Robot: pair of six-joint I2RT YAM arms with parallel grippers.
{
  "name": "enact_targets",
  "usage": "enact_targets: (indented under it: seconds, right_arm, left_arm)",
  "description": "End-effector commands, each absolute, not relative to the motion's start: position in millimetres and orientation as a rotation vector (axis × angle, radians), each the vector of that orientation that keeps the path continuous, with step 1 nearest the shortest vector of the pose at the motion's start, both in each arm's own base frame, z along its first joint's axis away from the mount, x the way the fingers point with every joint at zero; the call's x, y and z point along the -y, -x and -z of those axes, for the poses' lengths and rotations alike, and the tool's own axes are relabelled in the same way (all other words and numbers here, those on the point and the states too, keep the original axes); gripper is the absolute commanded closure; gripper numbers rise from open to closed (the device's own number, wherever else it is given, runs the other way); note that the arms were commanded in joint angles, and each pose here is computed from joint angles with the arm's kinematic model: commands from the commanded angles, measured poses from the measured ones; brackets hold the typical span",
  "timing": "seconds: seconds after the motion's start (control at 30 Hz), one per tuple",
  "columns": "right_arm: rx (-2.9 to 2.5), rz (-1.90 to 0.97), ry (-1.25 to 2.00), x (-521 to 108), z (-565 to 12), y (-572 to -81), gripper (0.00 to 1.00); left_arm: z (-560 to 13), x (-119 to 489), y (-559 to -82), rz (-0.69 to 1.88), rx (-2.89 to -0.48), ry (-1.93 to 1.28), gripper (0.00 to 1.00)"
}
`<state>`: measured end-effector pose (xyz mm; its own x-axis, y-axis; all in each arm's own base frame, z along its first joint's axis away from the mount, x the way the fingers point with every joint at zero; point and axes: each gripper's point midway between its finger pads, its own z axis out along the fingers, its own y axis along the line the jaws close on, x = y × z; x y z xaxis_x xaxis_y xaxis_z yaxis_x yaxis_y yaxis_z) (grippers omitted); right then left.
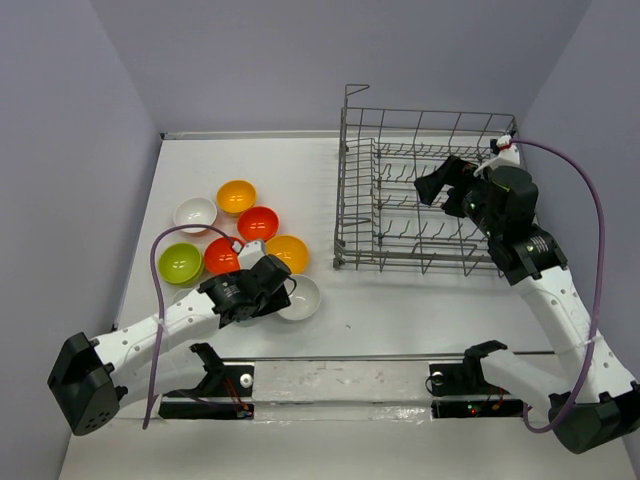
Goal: Load the bowls into the dish rack
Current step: Pick up the bowl from the corner of the board.
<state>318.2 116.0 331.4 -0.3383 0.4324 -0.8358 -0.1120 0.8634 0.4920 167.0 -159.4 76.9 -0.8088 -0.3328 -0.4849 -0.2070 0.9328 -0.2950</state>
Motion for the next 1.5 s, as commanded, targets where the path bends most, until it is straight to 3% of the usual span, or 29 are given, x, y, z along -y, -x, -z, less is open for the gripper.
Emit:
enact_targets:
  seconds: [0.0,0.3,0.87,0.97,1.23,1.47]
  right_arm:
    - [-1.802,-0.576,-0.241,-116,-337,-322,0.0]
    - [-1.81,-0.575,-0.241,-117,-333,-323,0.0]
    - [-1.811,-0.583,-0.242,-117,-332,-321,0.0]
    - [-1.812,-0.582,-0.242,-117,-331,-321,0.0]
    - [-1.821,-0.595,-0.236,-120,-329,-321,0.0]
    - [-1.878,-0.644,-0.141,-135,-326,-318,0.0]
  left_arm:
    - [-71,153,-169,0.263,-2.515,0.417,0.47]
    - [-71,150,-171,0.256,-2.494,0.429,0.64]
    - [-53,156,-170,0.233,-2.539,0.404,0.6]
    - [-51,155,-170,0.227,-2.541,0.41,0.66]
    - [-54,156,-171,0.232,-2.537,0.395,1.0]
    - [-70,157,-173,0.269,-2.504,0.389,1.0]
